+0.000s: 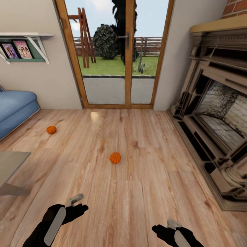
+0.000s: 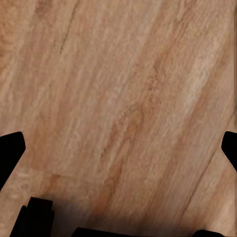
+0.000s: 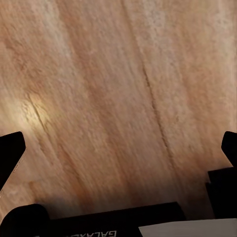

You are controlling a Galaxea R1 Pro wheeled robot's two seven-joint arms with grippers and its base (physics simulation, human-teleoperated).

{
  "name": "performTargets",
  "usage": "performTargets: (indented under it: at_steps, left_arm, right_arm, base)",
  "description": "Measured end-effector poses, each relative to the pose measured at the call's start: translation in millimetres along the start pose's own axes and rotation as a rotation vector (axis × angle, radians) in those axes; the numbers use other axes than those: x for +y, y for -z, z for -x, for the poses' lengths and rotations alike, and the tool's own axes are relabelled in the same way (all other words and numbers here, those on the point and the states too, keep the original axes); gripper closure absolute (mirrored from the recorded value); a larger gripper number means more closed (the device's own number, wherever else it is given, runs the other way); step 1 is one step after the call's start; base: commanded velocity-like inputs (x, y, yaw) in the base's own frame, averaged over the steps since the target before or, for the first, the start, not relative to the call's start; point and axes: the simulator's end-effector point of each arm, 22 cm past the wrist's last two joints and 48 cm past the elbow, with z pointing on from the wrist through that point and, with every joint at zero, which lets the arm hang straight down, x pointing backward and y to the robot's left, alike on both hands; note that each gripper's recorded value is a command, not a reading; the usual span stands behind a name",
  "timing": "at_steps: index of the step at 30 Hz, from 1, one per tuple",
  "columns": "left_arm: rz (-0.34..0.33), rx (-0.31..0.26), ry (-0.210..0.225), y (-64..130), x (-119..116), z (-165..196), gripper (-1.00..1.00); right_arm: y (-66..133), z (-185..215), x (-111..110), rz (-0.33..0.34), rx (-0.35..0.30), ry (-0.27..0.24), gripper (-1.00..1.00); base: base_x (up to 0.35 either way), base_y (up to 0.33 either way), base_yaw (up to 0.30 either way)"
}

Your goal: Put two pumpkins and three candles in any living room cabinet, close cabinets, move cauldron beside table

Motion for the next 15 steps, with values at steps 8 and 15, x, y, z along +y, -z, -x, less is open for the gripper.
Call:
performTargets:
  at_steps: [8, 15]
  left_arm:
    - [0.0, -0.007, 0.001, -0.3, -0.2, 1.4, -1.0]
    - [0.001, -0.008, 0.0, -0.3, -0.1, 1.5, -1.0]
  right_arm:
    - [0.1, 0.9, 0.4, 0.003, -0.003, 0.002, -1.0]
    - [0.4, 2.0, 2.0, 0.006, -0.006, 0.002, -1.0]
  base:
    - [0.205, 0.0, 0.0]
    - [0.205, 0.049, 0.0]
